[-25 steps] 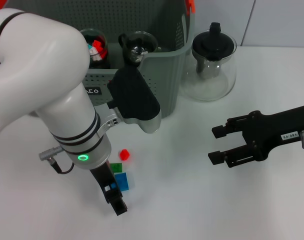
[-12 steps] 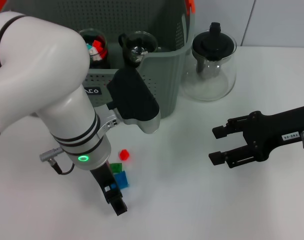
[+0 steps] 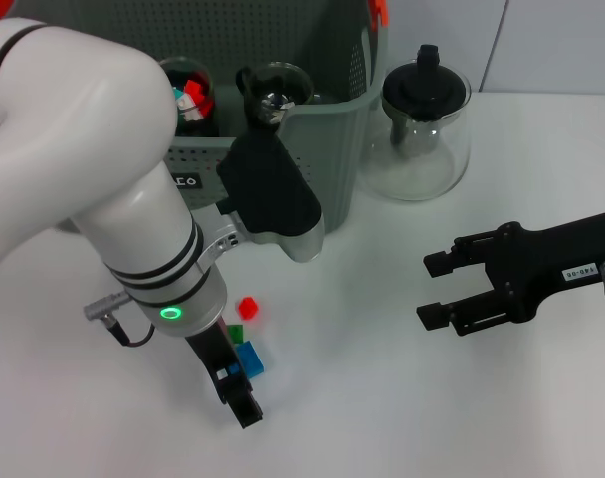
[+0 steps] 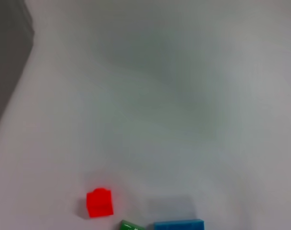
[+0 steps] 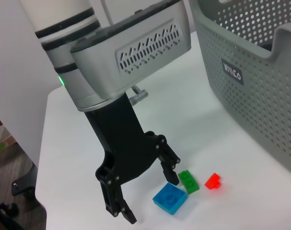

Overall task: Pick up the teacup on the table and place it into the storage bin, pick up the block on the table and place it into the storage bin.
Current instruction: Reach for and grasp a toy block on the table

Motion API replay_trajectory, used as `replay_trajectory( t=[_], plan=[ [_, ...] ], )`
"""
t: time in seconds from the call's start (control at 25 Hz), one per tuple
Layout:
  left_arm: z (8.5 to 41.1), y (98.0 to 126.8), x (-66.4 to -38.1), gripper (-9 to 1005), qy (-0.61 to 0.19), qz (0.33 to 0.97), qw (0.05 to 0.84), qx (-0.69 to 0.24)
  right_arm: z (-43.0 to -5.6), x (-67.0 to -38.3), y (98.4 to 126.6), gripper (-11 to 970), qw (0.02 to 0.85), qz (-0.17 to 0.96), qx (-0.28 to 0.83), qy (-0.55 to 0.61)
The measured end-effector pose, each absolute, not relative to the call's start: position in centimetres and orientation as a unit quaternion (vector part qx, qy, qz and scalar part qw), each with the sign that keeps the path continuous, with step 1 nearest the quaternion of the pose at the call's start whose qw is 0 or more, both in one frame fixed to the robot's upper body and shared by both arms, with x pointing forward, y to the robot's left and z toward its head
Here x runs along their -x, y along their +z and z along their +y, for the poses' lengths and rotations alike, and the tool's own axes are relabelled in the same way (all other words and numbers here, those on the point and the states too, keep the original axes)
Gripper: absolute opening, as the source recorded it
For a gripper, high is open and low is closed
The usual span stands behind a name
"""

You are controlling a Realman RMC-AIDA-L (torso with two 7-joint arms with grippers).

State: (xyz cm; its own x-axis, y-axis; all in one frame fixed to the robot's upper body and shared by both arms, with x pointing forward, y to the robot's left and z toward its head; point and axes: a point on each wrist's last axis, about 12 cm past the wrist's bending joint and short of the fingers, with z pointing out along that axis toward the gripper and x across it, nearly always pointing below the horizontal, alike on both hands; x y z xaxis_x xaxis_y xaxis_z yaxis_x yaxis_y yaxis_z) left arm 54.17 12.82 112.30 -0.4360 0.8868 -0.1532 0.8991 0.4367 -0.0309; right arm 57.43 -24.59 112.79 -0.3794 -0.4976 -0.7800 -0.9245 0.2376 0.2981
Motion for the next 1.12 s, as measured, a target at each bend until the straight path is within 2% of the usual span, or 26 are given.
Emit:
replay_trajectory(
  t=[1.12],
  plan=[
    [13.05, 111.82, -54.37, 932, -0.056, 0.851, 0.062, -0.518, -24.81, -57.20, 112.57, 822, 0.277, 0.738, 0.480, 0.386]
  ],
)
